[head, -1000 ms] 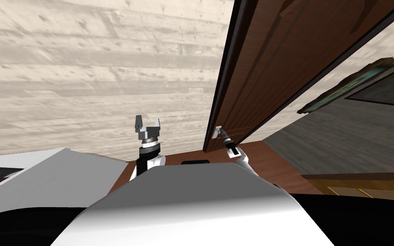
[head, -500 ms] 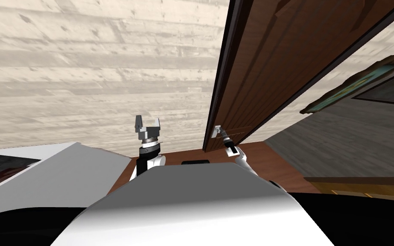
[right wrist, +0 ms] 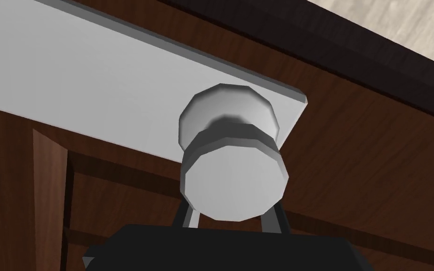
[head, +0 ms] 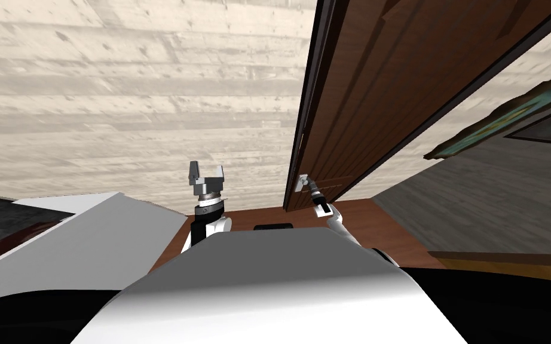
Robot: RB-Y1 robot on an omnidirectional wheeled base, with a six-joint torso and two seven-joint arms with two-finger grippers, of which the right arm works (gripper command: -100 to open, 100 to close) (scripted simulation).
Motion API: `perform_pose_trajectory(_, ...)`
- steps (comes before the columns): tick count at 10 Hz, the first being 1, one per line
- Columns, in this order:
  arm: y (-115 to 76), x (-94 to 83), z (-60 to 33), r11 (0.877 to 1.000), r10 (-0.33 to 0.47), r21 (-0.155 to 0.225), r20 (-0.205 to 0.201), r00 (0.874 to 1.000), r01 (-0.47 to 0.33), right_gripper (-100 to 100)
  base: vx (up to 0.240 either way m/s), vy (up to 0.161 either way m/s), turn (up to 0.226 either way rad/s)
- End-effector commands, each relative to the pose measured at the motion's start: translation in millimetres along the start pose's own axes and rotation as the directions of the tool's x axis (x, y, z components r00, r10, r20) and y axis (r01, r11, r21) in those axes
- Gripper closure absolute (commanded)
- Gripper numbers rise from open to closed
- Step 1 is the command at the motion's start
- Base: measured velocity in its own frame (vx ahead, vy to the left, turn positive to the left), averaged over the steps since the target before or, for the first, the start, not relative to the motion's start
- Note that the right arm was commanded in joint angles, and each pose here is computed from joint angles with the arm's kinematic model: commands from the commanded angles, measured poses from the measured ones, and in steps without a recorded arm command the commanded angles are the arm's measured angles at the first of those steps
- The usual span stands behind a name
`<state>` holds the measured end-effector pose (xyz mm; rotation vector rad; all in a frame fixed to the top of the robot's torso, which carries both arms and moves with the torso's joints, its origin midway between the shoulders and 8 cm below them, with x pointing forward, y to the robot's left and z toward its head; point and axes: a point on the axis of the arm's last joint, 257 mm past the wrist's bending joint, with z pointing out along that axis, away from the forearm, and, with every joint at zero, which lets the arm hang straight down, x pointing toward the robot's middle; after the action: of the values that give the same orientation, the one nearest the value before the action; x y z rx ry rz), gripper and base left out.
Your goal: Pull the door open
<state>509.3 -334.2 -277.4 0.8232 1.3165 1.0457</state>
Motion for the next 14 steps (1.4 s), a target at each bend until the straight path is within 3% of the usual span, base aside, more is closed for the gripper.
perform_pose_trajectory(1,1.1,16.1,2.0,0.998,0.058,0.000,-0.015,0.998,-0.058,100,-0.054,-0.042,0.036)
perform_pose_trajectory(3,1.4,19.2,9.7,0.984,0.180,0.003,-0.003,0.984,-0.180,100,-0.066,-0.048,0.083)
perform_pose_trajectory(4,1.4,19.2,9.7,0.981,0.195,0.003,-0.003,0.981,-0.195,100,-0.053,-0.045,0.050)
perform_pose_trajectory(5,1.6,20.8,13.7,0.966,0.258,0.004,0.004,0.966,-0.258,100,-0.068,-0.038,0.032)
perform_pose_trajectory(6,1.6,20.8,13.7,0.965,0.263,0.004,0.004,0.965,-0.263,100,-0.051,-0.032,0.069)
perform_pose_trajectory(8,1.6,24.3,21.4,0.925,0.381,0.005,0.017,0.925,-0.381,100,-0.067,-0.052,0.101)
perform_pose_trajectory(9,1.6,24.3,21.4,0.919,0.394,0.004,0.017,0.919,-0.394,100,-0.071,-0.047,0.031)
perform_pose_trajectory(11,1.6,24.3,21.4,0.919,0.394,0.004,0.017,0.919,-0.394,100,-0.018,-0.004,-0.010)
perform_pose_trajectory(13,1.5,28.0,29.1,0.863,0.504,0.004,0.029,0.863,-0.504,100,-0.065,-0.040,0.069)
perform_pose_trajectory(14,1.5,28.0,29.1,0.856,0.517,0.003,0.029,0.856,-0.517,100,-0.073,-0.052,0.084)
